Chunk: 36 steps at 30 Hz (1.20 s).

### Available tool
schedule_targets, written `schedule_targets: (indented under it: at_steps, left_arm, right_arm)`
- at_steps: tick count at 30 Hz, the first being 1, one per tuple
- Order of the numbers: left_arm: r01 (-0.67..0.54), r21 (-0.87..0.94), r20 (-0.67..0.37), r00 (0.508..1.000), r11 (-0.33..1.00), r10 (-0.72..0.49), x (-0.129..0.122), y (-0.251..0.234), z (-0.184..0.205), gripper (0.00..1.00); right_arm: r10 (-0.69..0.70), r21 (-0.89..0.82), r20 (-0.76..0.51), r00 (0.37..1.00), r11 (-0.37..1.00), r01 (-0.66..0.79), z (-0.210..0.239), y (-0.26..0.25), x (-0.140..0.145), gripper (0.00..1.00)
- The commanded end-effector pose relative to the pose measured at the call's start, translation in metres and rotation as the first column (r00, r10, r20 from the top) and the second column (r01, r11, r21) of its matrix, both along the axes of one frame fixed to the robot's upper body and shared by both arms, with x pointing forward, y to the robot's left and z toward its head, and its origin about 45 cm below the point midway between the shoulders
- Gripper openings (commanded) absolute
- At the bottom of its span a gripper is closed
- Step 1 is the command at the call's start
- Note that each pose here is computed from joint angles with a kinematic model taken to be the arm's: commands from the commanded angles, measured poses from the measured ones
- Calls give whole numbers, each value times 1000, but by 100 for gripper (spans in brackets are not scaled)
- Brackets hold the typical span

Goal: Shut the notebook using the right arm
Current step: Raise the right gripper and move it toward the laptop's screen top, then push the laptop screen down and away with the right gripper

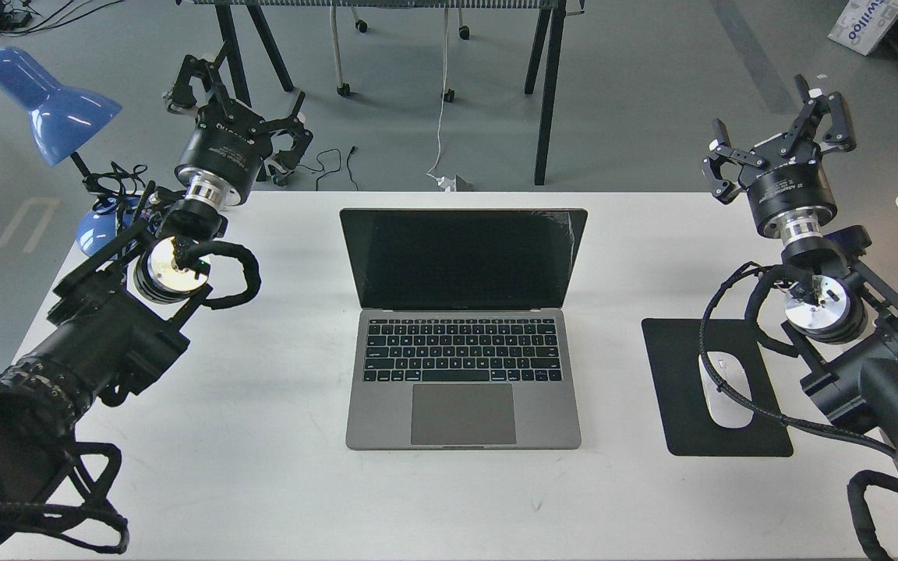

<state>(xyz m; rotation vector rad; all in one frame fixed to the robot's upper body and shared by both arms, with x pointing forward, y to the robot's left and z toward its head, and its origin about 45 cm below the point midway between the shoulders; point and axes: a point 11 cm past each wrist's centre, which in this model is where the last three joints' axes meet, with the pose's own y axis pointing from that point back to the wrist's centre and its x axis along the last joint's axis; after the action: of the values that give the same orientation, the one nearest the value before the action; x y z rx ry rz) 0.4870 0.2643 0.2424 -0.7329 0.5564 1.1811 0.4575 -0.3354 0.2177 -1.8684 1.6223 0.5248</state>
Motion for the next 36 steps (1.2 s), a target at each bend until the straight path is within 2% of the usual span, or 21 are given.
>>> schedule_targets:
  at_steps: [1,9,12,17,26,36]
  left_arm:
    - [-1,1,-2,1000,1000,1,0,0,-1,100]
    - [2,0,1,1000,1000,-2,0,0,0,100]
    - [2,0,2,1000,1000,-2,0,1,0,100]
    - [4,0,2,1000,1000,-4,-1,0,0,100]
    - [5,1,2,1000,1000,-5,-1,0,-1,100]
    - [6,1,4,1000,1000,-6,0,-1,0,100]
  right_arm:
    - [43,-17,1,999,999,-42,0,11,-1,100]
    - [43,-37,-8,999,998,-43,0,13,2,100]
    - [87,-65,2,996,994,-87,10,34,12,100]
    - [154,-131,-62,986,978,-161,1,74,19,100]
    - [232,-140,-99,968,959,-245,-13,107,14,100]
    - [338,-147,-136,931,923,-356,-34,133,-10,100]
